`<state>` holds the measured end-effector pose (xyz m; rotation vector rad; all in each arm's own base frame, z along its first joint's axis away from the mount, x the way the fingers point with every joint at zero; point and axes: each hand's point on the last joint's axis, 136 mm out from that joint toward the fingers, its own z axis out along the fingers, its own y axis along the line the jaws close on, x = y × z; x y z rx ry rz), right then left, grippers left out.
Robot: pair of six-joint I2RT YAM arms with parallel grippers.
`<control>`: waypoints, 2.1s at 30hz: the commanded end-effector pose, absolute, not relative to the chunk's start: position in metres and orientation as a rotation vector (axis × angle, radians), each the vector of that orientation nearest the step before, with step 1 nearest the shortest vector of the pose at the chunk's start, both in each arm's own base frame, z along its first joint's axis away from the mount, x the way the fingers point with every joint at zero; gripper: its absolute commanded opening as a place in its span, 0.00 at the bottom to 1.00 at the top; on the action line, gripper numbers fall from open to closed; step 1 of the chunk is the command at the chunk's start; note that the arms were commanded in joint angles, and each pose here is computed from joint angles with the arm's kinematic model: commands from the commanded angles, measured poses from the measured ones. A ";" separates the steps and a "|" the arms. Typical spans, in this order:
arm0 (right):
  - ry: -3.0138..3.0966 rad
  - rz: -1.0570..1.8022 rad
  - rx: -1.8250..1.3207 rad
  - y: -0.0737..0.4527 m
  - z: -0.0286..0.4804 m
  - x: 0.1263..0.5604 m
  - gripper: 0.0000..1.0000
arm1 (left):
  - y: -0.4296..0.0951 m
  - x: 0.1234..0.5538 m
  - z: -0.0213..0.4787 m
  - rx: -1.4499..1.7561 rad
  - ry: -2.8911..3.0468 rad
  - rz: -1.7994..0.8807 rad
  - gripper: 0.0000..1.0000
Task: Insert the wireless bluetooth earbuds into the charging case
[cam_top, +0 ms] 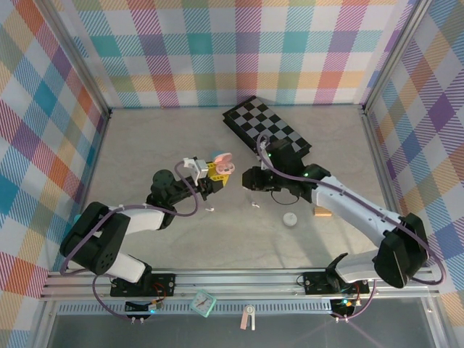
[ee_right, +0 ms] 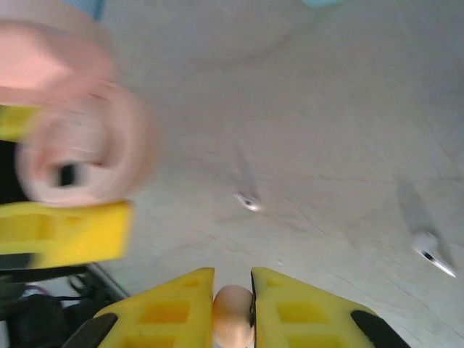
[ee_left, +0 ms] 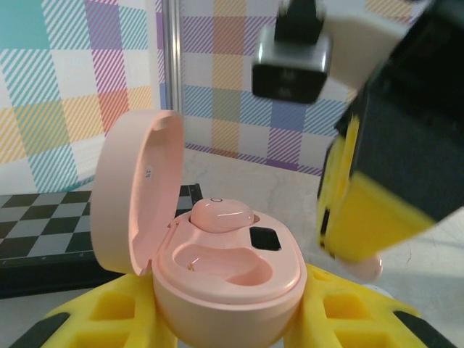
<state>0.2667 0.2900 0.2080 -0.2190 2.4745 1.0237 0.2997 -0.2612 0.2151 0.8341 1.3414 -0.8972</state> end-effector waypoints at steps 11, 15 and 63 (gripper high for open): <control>2.147 1.277 -0.387 0.330 0.299 0.286 0.19 | -0.288 0.299 0.236 0.869 1.228 -0.917 0.19; 2.163 1.263 -0.398 0.332 0.294 0.289 0.18 | -0.290 0.297 0.237 0.872 1.225 -0.926 0.19; 2.142 1.191 -0.407 0.318 0.292 0.283 0.39 | -0.292 0.294 0.254 0.857 1.168 -0.949 0.19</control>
